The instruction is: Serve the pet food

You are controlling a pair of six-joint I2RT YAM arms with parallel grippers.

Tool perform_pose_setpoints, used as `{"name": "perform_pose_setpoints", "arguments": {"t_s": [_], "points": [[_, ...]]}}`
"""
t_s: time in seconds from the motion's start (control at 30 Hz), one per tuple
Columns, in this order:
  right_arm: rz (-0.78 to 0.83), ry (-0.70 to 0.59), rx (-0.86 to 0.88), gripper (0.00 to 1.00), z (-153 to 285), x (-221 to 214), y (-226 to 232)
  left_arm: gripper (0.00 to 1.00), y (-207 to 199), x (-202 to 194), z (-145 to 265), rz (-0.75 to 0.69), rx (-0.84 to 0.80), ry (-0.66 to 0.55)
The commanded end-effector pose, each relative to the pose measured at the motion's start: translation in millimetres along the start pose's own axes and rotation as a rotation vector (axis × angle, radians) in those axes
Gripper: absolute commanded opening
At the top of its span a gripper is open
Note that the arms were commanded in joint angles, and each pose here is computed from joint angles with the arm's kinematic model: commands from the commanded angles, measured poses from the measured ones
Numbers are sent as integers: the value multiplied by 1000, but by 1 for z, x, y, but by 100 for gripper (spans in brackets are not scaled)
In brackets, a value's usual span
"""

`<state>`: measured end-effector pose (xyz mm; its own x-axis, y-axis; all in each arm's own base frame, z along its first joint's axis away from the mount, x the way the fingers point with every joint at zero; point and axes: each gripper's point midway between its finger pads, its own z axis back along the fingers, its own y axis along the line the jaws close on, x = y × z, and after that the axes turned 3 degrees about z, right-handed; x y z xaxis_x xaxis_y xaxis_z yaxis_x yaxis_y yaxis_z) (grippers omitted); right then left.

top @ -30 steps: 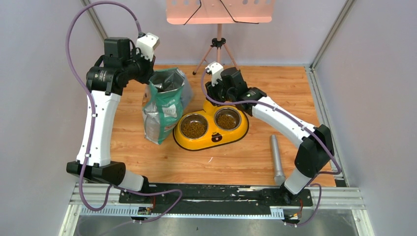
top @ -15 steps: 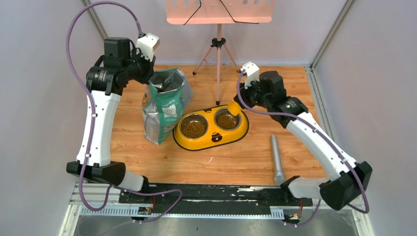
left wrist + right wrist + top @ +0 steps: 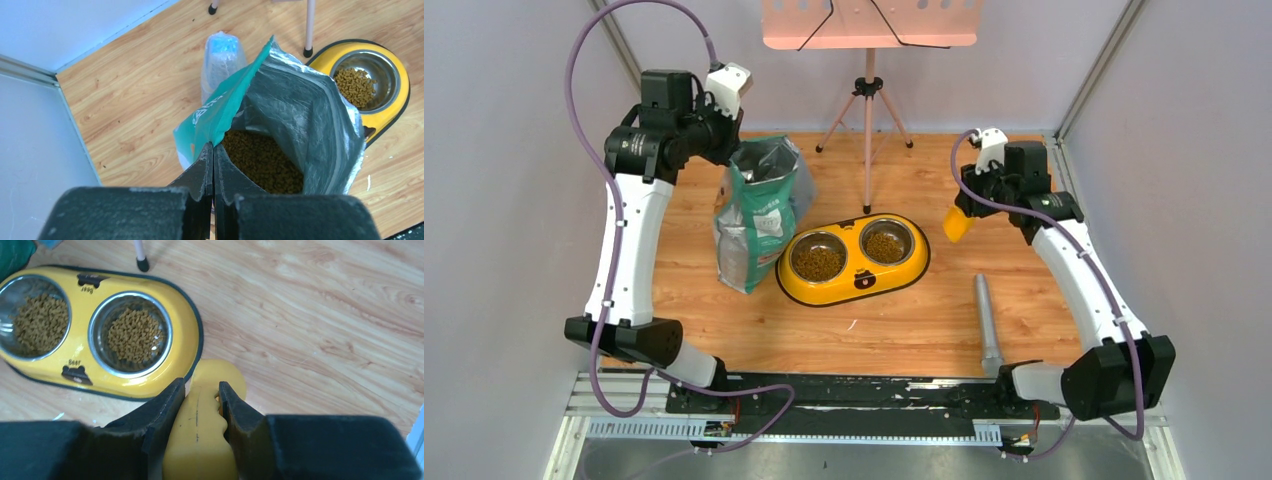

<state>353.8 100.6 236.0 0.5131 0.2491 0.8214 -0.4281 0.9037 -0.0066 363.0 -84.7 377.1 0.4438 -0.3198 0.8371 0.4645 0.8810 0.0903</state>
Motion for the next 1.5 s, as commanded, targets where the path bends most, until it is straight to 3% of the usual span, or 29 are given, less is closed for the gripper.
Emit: {"name": "perform_pose_setpoints", "arguments": {"t_s": [0.0,0.17,0.27,0.37,0.47,0.67,0.83,0.93,1.07,1.2,1.47], "points": [[68,55,154,0,9,4,18,0,3,54,12,-71,3,-197],[0,162,319,0,7,-11,19,0,1,51,8,-65,-16,-185],[-20,305,478,0,5,-27,32,0,0,49,8,-68,-19,-180],[-151,437,596,0,1,-36,44,0,-1,47,8,-69,-20,-176],[-359,429,670,0,-3,-26,61,0,-1,46,9,-65,-20,-175],[-573,456,684,0,7,-51,87,0,-1,42,8,-59,-20,-164],[-808,358,653,2,16,-63,93,0,-1,39,6,-49,-17,-149],[-873,446,675,4,2,-82,95,0,0,38,4,-41,-15,-145],[-844,481,553,3,-22,-114,80,0,1,39,1,-36,-14,-140],[-853,498,596,6,-30,-135,86,0,-2,39,0,-26,-29,-140],[-875,568,511,10,-39,-165,83,0,-3,37,1,-31,-31,-135]]}}
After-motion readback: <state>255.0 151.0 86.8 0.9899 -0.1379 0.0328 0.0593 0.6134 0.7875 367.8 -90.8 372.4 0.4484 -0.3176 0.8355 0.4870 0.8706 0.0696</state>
